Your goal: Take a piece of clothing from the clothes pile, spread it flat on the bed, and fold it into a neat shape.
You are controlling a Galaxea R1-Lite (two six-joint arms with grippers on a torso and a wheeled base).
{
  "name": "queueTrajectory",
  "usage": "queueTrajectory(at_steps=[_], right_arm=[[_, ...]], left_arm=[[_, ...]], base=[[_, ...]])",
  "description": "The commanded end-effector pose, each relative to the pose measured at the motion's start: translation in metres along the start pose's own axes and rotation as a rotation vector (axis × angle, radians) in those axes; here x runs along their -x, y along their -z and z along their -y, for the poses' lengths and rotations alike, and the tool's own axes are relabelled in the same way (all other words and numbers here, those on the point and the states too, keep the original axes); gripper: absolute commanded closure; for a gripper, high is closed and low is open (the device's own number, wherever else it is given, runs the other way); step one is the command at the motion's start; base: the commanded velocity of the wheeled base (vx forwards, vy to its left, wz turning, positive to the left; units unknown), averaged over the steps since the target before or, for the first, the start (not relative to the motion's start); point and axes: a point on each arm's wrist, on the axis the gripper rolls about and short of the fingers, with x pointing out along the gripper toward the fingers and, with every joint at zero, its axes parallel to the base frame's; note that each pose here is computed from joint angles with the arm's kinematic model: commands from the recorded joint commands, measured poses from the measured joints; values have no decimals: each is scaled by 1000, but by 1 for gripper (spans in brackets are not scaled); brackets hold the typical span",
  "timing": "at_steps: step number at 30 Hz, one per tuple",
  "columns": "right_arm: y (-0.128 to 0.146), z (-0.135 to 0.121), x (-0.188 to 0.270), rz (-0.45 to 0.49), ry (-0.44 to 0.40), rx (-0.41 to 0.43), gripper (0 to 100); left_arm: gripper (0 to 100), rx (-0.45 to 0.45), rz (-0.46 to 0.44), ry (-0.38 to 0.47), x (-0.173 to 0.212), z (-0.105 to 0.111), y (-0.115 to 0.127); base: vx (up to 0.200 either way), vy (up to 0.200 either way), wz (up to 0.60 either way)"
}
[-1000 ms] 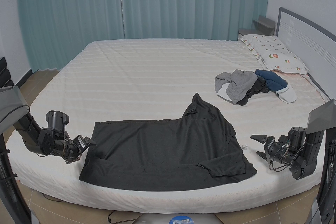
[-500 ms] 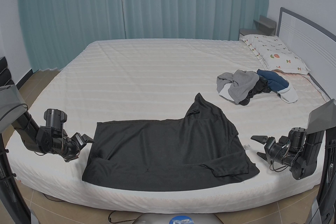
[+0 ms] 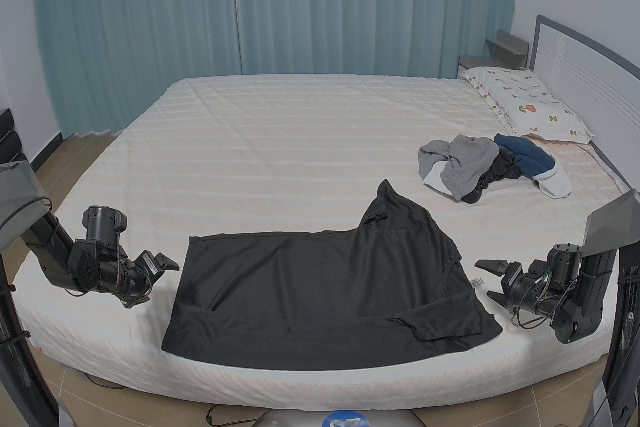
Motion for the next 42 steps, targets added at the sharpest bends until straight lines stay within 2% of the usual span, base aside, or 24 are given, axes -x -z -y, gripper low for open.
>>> queueTrajectory(at_steps=[1,7,15,18,23,26,28,36,42], right_arm=[[-1,-1,0,6,-9,6,0],[1,0,-1,3,-6,10,0],[1,0,-1,2,-5,11,0],[2,0,-1,1,-3,13,0],[1,-1,-2,4,-5,14,0],[4,-1,-3,-6,-6,17,0],[4,-2,-3,-7,-6,20,0],[6,2,-4,-16,2,53,0],[7,2,-5,-17,4,57,0]], left_arm=[[0,-1,2,8,1,3,1],[0,74,24,40,3,12,-5],[0,71,-9,94,1,18,-8],[0,58,25,137,-8,30,-23],[0,40,28,167,-29,35,-38],[0,-42,-38,246,-51,35,-43],[0,-80,-36,267,-64,35,-48],[0,-109,22,300,-100,36,-63],[0,-112,59,322,-105,30,-66]], base=[[200,0,0],[67,0,0],[0,0,0],[0,0,0],[0,0,0],[0,0,0],[0,0,0],[0,0,0],[0,0,0]])
